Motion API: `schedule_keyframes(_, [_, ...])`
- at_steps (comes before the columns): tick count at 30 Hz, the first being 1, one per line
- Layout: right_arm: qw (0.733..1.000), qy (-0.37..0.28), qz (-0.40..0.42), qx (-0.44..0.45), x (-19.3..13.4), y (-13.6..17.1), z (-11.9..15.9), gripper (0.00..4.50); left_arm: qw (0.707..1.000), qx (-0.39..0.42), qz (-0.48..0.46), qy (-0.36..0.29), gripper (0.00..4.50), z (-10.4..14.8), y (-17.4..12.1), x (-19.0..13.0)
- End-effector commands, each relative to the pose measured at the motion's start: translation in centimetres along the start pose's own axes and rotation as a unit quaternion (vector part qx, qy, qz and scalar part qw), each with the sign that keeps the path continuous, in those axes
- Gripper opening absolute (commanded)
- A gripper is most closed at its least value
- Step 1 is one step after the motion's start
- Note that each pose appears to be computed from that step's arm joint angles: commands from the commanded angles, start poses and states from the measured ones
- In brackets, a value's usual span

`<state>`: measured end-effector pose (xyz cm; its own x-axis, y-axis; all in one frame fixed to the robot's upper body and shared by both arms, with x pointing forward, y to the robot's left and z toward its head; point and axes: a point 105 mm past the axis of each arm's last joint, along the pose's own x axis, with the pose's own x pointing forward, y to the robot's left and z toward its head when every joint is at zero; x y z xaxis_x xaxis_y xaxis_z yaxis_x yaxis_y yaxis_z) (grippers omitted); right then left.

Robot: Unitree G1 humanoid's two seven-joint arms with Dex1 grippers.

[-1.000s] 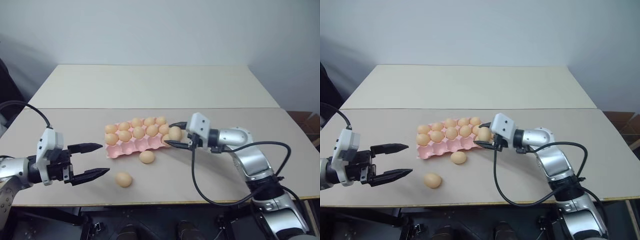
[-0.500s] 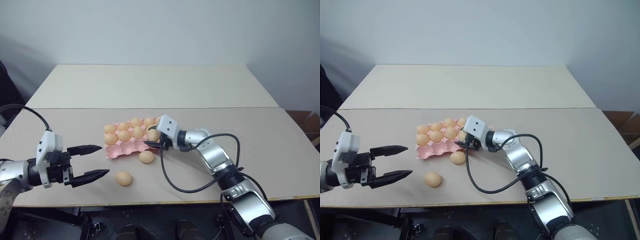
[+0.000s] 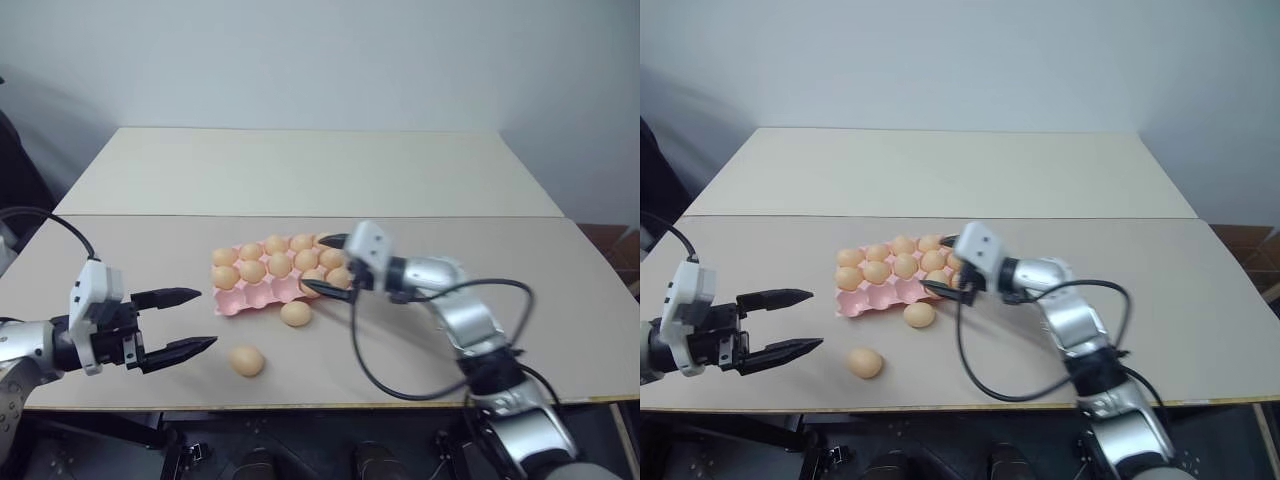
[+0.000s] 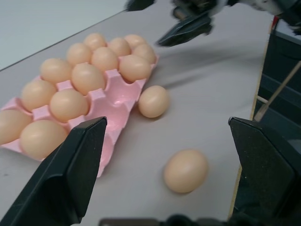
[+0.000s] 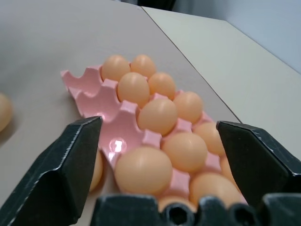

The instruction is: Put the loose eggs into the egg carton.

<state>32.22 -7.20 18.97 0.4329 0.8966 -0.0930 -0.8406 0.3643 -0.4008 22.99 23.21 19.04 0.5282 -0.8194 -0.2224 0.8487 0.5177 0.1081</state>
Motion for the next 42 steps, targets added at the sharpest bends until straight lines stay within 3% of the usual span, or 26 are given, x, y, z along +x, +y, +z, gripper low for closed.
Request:
schedule_keyframes(1, [1.0, -0.01, 0.003, -0.002, -4.0, 0.0, 1.7, 4.49, 1.0, 0.028, 0.003, -0.004, 4.5, 1.1, 0.6, -0.6])
schedule_keyframes(9, [0.994, 0.1, -0.022, 0.036, -13.4, -0.6, -1.2, 4.49, 1.0, 0.024, 0.005, 0.0, 4.5, 0.8, 1.4, -1.1])
schedule_keyframes(15, [0.991, 0.122, -0.042, 0.042, -15.0, -1.0, -1.9, 4.49, 1.0, 0.023, 0.005, 0.0, 4.5, 0.6, 1.6, -1.2])
schedule_keyframes(27, [0.994, 0.106, -0.024, 0.021, -12.9, -1.3, -1.9, 4.49, 1.0, 0.023, 0.008, 0.0, 4.5, 0.6, 1.7, -1.2])
schedule_keyframes(42, [0.98, 0.169, -0.001, -0.107, -2.2, -5.8, -7.4, 4.49, 1.0, 0.029, -0.002, -0.009, 4.5, 0.9, 1.2, -0.3])
